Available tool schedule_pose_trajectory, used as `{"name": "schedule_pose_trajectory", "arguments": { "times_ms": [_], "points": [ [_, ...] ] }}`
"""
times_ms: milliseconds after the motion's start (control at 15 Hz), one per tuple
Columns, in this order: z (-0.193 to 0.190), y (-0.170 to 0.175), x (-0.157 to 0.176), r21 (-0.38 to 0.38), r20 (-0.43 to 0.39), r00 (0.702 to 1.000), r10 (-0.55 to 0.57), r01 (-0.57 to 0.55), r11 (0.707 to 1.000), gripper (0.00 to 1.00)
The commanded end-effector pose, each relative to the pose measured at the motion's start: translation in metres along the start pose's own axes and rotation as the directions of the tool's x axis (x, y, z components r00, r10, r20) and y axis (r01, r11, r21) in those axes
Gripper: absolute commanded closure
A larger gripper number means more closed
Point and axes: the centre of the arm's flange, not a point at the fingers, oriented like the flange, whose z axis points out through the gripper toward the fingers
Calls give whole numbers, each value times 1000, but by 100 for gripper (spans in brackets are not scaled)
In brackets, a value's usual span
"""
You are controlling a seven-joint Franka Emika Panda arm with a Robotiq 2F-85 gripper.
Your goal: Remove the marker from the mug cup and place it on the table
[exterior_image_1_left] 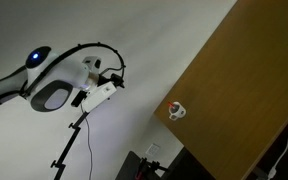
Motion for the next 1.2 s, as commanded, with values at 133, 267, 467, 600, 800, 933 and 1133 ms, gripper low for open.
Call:
{"name": "schedule_pose_trajectory", "arguments": {
  "times_ms": [133,267,467,600,800,933,1133],
  "points": [
    [22,17,1,113,-143,962,-232,248,962,0],
    [28,19,-1,133,-209,928,-307,339,932,0],
    [40,26,-5,149,-250,888,-387,430,890,0],
    [54,36,-11,147,-238,875,-422,462,875,0],
    [79,51,-18,151,-246,859,-448,491,858,0],
    [96,58,-19,166,-259,849,-461,509,844,0],
    [120,67,-19,188,-272,837,-474,529,827,0]
  ]
}}
